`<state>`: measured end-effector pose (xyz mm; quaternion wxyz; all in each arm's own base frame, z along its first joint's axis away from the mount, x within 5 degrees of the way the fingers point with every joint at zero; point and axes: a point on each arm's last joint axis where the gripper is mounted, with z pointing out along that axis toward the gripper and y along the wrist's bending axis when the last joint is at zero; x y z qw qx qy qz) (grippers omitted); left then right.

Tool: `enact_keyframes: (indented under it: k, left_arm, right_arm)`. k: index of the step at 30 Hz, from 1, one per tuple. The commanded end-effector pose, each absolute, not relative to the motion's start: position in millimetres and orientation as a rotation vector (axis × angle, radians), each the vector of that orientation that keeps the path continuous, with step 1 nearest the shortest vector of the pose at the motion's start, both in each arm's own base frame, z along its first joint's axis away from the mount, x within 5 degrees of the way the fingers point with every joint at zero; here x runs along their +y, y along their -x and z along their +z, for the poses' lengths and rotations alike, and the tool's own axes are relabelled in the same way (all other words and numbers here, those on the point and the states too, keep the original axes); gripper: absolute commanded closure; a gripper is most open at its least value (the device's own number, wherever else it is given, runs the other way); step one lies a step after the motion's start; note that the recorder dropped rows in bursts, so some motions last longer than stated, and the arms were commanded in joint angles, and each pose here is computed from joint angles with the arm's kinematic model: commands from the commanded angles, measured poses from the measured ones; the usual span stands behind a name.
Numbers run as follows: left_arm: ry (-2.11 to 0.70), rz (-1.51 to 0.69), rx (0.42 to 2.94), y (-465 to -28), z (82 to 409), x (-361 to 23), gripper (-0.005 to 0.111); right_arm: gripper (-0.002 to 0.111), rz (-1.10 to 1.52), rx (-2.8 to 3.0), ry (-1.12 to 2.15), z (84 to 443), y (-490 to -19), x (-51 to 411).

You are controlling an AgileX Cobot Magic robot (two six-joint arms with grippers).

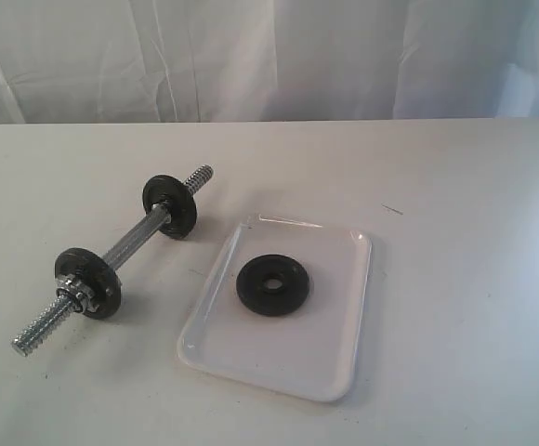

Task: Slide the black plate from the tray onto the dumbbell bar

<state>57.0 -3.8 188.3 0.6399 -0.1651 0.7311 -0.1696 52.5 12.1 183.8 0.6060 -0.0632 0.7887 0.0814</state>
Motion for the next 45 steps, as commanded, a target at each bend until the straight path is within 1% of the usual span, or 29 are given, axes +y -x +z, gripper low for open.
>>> enact_keyframes:
  k: [1, 3, 6, 11, 12, 13, 14, 15, 16, 19, 20, 21, 26, 28, 29, 31, 34, 38, 39, 41, 44, 45]
  left_arm:
    - [0.482, -0.492, 1.733, -55, 181, -7, 0.107]
    - [0.446, -0.486, 1.723, -53, 196, -8, 0.107]
    - [0.303, -0.406, 1.728, -49, 234, -10, 0.107]
    - [0.109, -0.306, 1.910, -63, 292, -15, 0.107]
    - [0.053, -0.288, 1.960, -71, 303, -16, 0.107]
    - [-0.065, -0.282, 2.036, -90, 325, -21, 0.107]
    - [-0.198, -0.298, 2.099, -111, 339, -26, 0.107]
    - [-0.252, -0.326, 2.133, -124, 344, -29, 0.107]
    - [-0.309, -0.392, 2.205, -153, 351, -34, 0.107]
    - [-0.274, -0.406, 2.275, -206, 352, -33, 0.107]
    - [-0.213, -0.403, 2.267, -225, 350, -31, 0.107]
    - [-0.134, -0.443, 2.243, -235, 349, -31, 0.107]
    - [-0.076, -0.521, 2.167, -246, 351, -34, 0.107]
    - [-0.160, -0.549, 2.111, -250, 355, -39, 0.107]
    - [-0.222, -0.597, 2.063, -252, 361, -44, 0.107]
    - [-0.317, -0.657, 2.043, -257, 367, -50, 0.107]
    - [-0.409, -0.742, 2.087, -272, 370, -56, 0.107]
    - [-0.531, -0.821, 2.198, -297, 357, -61, 0.107]
    - [-0.552, -0.846, 2.235, -305, 351, -61, 0.105]
    - [-0.588, -0.895, 2.295, -319, 340, -63, 0.095]
    - [-0.610, -0.957, 2.356, -337, 323, -64, 0.070]
    - [-0.607, -0.971, 2.376, -343, 316, -64, 0.060]
  right_arm:
    - [0.108, 0.187, 1.817, 0.141, 183, -52, 12]
    - [0.108, 0.187, 1.817, 0.141, 183, -52, 12]
    - [0.108, 0.187, 1.817, 0.141, 183, -52, 12]
    - [0.108, 0.187, 1.817, 0.141, 183, -52, 12]
    - [0.108, 0.187, 1.817, 0.141, 183, -52, 12]
    - [0.108, 0.187, 1.817, 0.141, 183, -52, 12]
    - [0.108, 0.187, 1.817, 0.141, 183, -52, 12]
    - [0.108, 0.187, 1.817, 0.141, 183, -52, 12]
    - [0.108, 0.187, 1.817, 0.141, 183, -52, 12]
    - [0.108, 0.187, 1.817, 0.141, 183, -52, 12]
    - [0.108, 0.187, 1.817, 0.141, 183, -52, 12]
    - [0.108, 0.187, 1.817, 0.141, 183, -52, 12]
    - [0.108, 0.187, 1.817, 0.141, 183, -52, 12]
    - [0.108, 0.187, 1.817, 0.141, 183, -52, 12]
    - [0.108, 0.187, 1.817, 0.141, 183, -52, 12]
    - [0.108, 0.187, 1.817, 0.141, 183, -52, 12]
    - [0.108, 0.187, 1.817, 0.141, 183, -52, 12]
    - [0.108, 0.187, 1.817, 0.141, 183, -52, 12]
    - [0.108, 0.187, 1.817, 0.141, 183, -52, 12]
    - [0.108, 0.187, 1.817, 0.141, 183, -52, 12]
    - [0.108, 0.187, 1.817, 0.141, 183, -52, 12]
    - [0.108, 0.187, 1.817, 0.141, 183, -52, 12]
